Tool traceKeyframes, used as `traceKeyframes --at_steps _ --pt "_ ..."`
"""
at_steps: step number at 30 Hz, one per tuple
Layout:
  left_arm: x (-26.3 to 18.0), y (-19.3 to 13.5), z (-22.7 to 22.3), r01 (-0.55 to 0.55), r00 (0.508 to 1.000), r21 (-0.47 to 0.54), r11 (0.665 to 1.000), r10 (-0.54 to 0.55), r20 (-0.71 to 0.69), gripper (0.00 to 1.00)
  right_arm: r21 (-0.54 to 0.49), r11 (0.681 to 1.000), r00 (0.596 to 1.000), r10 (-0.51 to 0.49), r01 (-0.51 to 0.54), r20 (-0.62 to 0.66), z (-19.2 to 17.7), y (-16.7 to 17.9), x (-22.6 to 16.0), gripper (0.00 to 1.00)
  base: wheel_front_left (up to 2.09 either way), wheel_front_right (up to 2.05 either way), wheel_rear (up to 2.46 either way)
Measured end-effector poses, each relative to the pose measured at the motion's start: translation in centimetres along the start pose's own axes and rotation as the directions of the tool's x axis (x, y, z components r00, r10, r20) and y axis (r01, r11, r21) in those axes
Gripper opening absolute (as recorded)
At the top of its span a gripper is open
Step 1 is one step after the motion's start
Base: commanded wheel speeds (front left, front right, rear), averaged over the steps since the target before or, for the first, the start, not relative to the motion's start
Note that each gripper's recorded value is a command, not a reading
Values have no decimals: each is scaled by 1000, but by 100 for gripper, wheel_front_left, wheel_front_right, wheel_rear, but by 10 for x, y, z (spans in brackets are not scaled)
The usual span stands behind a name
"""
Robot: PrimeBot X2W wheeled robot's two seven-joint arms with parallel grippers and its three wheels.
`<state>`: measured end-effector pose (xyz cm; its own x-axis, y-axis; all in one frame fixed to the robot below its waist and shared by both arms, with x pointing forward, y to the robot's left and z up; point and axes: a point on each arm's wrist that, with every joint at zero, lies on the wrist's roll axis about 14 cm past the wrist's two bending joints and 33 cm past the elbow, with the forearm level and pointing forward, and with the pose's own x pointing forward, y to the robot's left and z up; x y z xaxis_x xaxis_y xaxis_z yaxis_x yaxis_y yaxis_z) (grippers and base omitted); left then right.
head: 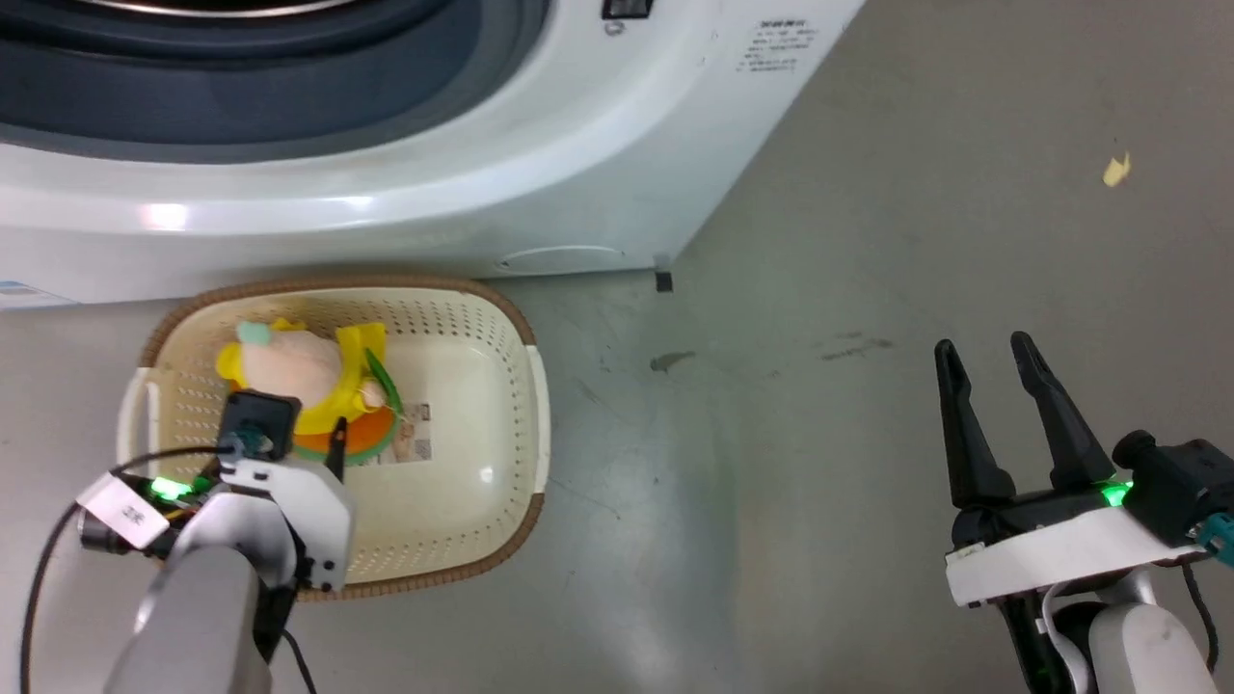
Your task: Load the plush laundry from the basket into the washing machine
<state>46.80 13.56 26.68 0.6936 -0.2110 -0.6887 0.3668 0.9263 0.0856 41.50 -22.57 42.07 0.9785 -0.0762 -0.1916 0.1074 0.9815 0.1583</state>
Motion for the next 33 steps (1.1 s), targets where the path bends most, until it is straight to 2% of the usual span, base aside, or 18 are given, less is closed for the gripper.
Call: traceKeyframes --at_steps 9,18,22,33 --pt "35 8 -6 12 998 32 999 -10 -67 100 12 999 999 -43 43 -20 -12 -14 5 100 0 0 0" --pt "65 27 -36 7 971 73 997 11 -239 100 33 997 996 -75 76 -38 -24 -25 13 100 0 0 0" --pt "82 34 -54 2 948 51 999 14 -318 100 40 994 994 -96 98 -54 -33 -32 16 100 0 0 0" --pt "119 23 -73 55 929 39 998 -36 -369 100 56 991 989 -118 123 -90 -53 -39 23 100 0 0 0"
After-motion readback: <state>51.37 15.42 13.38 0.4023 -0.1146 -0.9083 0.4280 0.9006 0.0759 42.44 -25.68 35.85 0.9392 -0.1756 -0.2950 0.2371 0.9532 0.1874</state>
